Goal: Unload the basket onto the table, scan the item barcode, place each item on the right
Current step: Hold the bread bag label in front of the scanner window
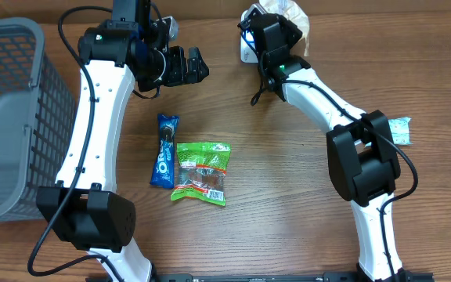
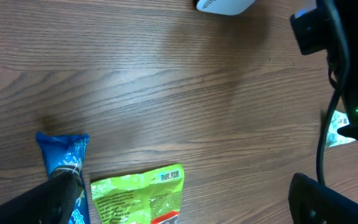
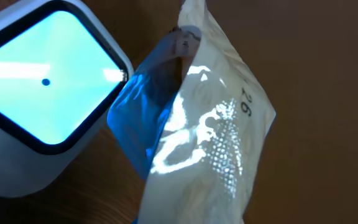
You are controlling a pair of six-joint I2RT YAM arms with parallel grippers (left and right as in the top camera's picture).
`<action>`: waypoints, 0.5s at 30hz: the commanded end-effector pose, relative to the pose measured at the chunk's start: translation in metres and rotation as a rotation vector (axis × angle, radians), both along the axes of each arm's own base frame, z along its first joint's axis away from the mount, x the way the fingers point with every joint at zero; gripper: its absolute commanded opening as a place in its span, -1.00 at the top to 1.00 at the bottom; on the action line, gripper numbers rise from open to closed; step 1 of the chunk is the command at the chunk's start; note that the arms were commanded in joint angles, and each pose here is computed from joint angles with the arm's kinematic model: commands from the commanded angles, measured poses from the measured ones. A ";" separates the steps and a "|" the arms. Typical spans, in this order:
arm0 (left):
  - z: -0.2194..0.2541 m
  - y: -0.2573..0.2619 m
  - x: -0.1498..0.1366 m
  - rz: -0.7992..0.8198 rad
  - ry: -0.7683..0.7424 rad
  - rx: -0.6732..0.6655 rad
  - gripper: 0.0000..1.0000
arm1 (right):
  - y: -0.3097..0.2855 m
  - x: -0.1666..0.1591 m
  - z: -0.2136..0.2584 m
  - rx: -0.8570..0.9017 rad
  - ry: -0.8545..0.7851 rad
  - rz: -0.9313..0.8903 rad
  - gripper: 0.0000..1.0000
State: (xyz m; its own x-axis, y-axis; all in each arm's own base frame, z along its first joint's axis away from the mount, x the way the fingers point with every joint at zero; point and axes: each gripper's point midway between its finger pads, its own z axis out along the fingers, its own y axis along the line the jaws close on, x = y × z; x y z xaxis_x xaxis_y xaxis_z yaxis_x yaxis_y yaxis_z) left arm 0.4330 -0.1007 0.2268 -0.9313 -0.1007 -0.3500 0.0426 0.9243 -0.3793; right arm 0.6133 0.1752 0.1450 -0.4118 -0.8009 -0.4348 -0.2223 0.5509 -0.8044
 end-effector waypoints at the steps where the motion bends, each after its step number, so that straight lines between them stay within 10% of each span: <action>1: 0.006 -0.002 0.003 -0.010 -0.022 0.005 -1.00 | 0.020 0.000 0.015 -0.088 0.004 0.109 0.92; 15: 0.006 -0.002 0.003 -0.010 -0.022 0.005 -1.00 | 0.023 -0.001 0.014 -0.222 0.036 0.182 0.92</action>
State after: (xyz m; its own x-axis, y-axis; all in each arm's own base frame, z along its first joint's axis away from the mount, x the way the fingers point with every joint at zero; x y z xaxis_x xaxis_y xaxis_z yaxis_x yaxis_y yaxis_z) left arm 0.4330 -0.1007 0.2268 -0.9313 -0.1007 -0.3500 0.0426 0.9243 -0.3793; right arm 0.6097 0.1952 0.1426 -0.2842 -0.9350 -0.2123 -0.3536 0.3080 -0.8833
